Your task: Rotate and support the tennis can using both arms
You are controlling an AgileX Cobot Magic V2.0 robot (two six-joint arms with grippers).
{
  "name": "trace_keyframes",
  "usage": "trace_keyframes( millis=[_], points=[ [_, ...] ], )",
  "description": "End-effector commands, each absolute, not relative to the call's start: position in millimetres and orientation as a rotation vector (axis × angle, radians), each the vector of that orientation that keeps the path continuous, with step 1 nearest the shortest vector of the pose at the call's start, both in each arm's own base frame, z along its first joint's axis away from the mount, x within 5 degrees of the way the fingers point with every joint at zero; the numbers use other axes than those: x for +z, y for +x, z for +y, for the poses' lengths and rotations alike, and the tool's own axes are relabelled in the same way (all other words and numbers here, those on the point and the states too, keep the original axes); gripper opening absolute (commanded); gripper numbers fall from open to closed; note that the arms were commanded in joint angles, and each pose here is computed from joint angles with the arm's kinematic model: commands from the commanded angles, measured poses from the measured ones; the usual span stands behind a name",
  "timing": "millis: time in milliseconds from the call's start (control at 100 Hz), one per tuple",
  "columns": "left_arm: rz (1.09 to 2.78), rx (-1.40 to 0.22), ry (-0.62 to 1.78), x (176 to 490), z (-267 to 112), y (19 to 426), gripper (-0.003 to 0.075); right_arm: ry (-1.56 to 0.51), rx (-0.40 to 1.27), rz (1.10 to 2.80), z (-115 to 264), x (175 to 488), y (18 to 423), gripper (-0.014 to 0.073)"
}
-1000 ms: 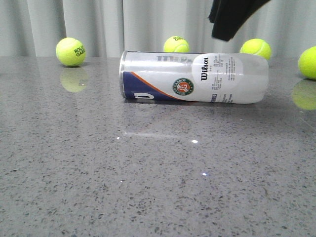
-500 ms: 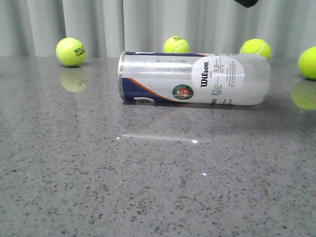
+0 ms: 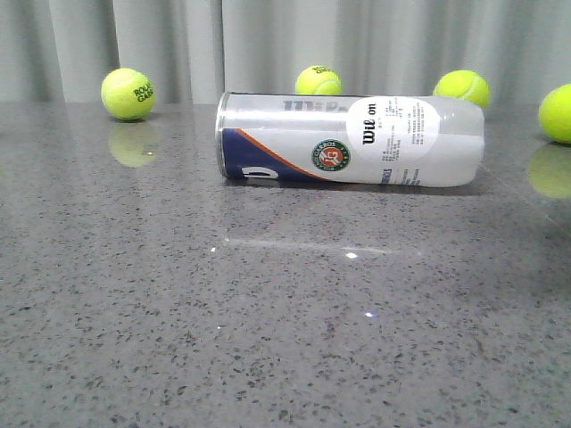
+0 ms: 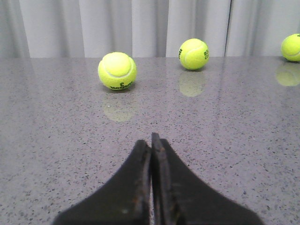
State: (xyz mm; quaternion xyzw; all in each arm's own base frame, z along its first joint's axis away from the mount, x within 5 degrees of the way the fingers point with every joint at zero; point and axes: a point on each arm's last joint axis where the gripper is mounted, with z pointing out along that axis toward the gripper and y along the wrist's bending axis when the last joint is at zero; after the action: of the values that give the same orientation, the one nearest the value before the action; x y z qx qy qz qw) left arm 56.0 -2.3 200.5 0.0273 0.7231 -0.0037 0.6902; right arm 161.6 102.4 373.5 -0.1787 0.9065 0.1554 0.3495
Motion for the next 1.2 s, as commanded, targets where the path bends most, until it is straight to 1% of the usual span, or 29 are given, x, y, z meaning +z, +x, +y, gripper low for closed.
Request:
trace_keyframes(
  millis=[0,150,250,370,490,590,690,880,1050,1190],
  points=[
    [1.518,-0.017,0.054,197,-3,56,-0.0019,-0.418,0.472,2.139,89,387,140,-0.0061],
    [1.411,-0.019,0.052,208,-3,54,-0.0019,-0.389,0.5,2.003,70,372,109,-0.0061],
    [1.381,-0.02,0.051,213,-3,53,-0.0019,-0.373,0.517,1.918,56,363,87,-0.0061],
    [1.357,-0.02,0.05,224,-3,51,-0.0019,-0.362,0.533,1.855,43,352,65,-0.0061],
    [1.329,-0.026,0.043,243,-2,47,-0.0019,-0.351,0.546,1.784,32,346,48,-0.0061],
    [1.341,-0.024,0.044,261,-2,45,-0.0019,-0.343,0.552,1.733,26,344,38,-0.0061],
    [1.4,-0.001,0.061,277,-2,46,-0.0019,-0.339,0.558,1.708,23,345,33,-0.0061],
    [1.601,0.017,0.07,305,-1,57,-0.0019,-0.339,0.558,1.708,23,345,33,-0.0061],
    [1.79,0.021,0.075,322,-2,83,-0.0019,-0.339,0.558,1.708,23,345,33,-0.0061],
    [1.958,0.025,0.079,330,-3,109,-0.0018,-0.339,0.558,1.708,23,345,33,-0.0061]
  ],
)
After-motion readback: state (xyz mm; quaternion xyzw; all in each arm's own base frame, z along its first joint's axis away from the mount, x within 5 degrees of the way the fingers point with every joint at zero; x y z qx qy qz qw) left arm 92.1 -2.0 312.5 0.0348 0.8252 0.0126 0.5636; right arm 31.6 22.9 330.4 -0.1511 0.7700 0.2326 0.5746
